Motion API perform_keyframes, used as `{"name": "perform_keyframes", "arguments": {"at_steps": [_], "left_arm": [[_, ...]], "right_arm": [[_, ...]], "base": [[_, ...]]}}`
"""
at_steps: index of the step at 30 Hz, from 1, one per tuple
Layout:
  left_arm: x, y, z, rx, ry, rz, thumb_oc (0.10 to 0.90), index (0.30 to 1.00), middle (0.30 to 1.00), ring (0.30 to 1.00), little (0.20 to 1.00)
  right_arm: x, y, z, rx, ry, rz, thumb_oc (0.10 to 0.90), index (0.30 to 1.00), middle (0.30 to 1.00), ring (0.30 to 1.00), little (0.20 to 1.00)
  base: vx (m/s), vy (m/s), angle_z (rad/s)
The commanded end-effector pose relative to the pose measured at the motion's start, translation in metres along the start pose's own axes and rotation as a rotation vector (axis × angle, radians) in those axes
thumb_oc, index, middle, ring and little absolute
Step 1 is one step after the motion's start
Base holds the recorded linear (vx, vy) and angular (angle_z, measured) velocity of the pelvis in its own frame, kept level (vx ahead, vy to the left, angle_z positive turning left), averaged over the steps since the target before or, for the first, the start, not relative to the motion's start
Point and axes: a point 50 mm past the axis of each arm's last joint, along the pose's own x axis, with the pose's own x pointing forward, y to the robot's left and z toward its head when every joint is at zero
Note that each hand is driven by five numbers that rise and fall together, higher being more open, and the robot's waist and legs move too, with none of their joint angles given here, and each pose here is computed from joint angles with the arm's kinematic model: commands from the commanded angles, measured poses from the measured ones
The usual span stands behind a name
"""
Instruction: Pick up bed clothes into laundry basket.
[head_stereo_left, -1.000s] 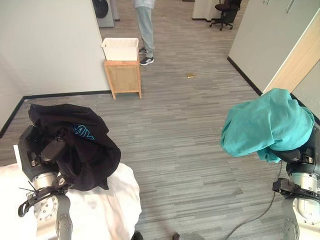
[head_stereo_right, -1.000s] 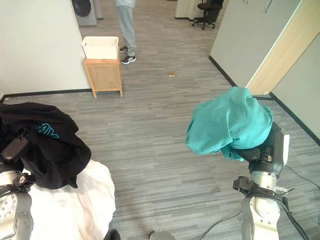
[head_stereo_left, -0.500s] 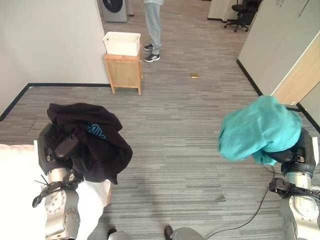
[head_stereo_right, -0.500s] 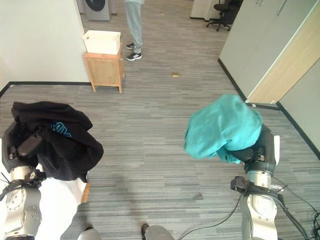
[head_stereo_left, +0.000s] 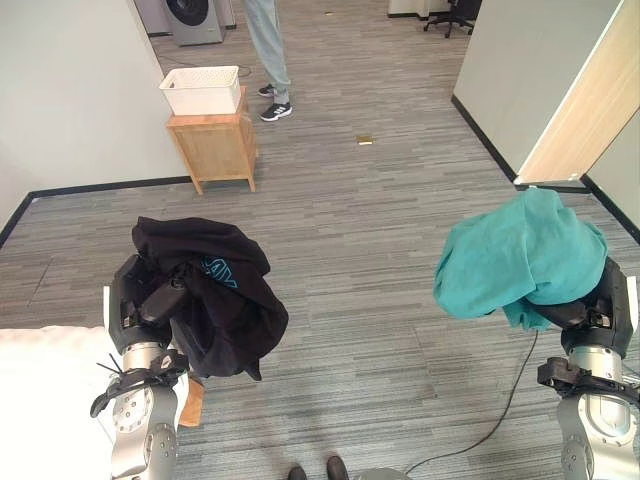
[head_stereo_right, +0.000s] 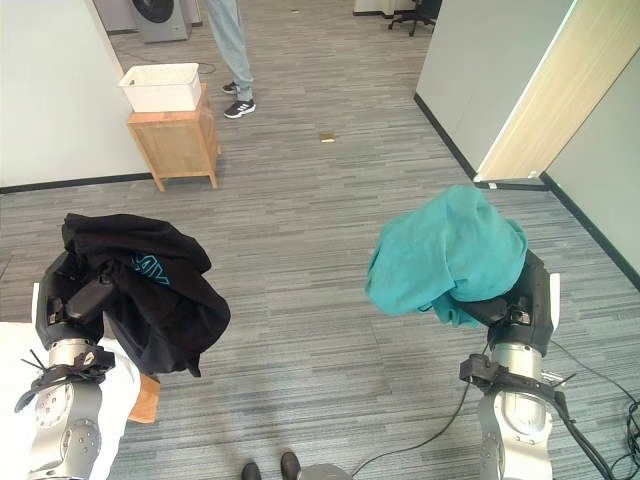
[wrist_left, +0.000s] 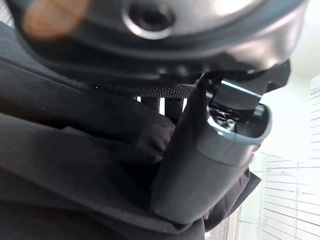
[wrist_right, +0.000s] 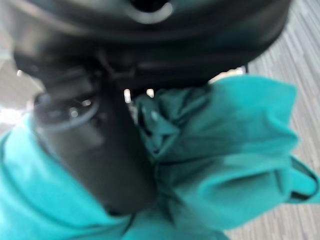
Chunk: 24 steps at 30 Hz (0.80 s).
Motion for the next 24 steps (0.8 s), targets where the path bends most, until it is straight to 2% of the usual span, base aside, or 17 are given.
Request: {"name": "perform_keyframes", "arguments": {"at_steps": [1,4,5,8,11,15,18,20,21,24], "left_arm": [[0.038,-0.023,0.047,0.100,-0.209,-0.163,0.400,0.300,0.300,0.300,0.300],[0.041,-0.023,0.048,0.125,-0.216,-0.158,0.400,0.300,0.300,0.300,0.300],[0.045,-0.030,0.055,0.126,-0.241,-0.192,0.400,0.300,0.300,0.300,0.300],[0.050,-0.038,0.058,0.133,-0.253,-0.222,0.400,0.300,0.300,0.300,0.300],[0.063,-0.060,0.059,0.131,-0.262,-0.285,0.400,0.300,0.300,0.300,0.300],[0.064,-0.071,0.054,0.115,-0.235,-0.328,0.400,0.300,0.300,0.300,0.300],[0.075,-0.089,0.058,0.169,-0.245,-0.396,0.400,0.300,0.300,0.300,0.300],[0.080,-0.091,0.064,0.181,-0.269,-0.389,0.400,0.300,0.300,0.300,0.300],[0.085,-0.095,0.070,0.186,-0.301,-0.362,0.400,0.300,0.300,0.300,0.300],[0.089,-0.092,0.079,0.224,-0.357,-0.296,0.400,0.300,0.300,0.300,0.300]], "right_arm": [[0.007,0.006,0.019,0.146,-0.162,0.001,0.400,0.300,0.300,0.300,0.300],[0.016,0.009,0.027,0.123,-0.193,0.029,0.400,0.300,0.300,0.300,0.300],[0.027,0.017,0.035,0.072,-0.209,0.094,0.400,0.300,0.300,0.300,0.300],[0.039,0.026,0.042,0.042,-0.229,0.146,0.400,0.300,0.300,0.300,0.300],[0.058,0.066,0.062,0.051,-0.306,0.305,0.400,0.300,0.300,0.300,0.300],[0.064,0.094,0.074,0.066,-0.346,0.428,0.400,0.300,0.300,0.300,0.300],[0.074,0.133,0.092,0.055,-0.388,0.597,0.400,0.300,0.300,0.300,0.300],[0.077,0.144,0.099,0.058,-0.411,0.630,0.400,0.300,0.300,0.300,0.300],[0.077,0.159,0.108,0.077,-0.437,0.679,0.400,0.300,0.300,0.300,0.300],[0.072,0.169,0.111,0.117,-0.454,0.690,0.400,0.300,0.300,0.300,0.300]], "base": [[0.02,0.039,0.04],[0.07,0.052,0.02],[0.02,0.032,-0.03],[0.00,0.024,-0.01],[-0.01,0.025,0.08],[0.02,0.012,0.12],[0.04,0.011,0.15],[0.02,0.007,0.12],[0.00,0.005,0.14],[0.00,0.005,0.16]]}}
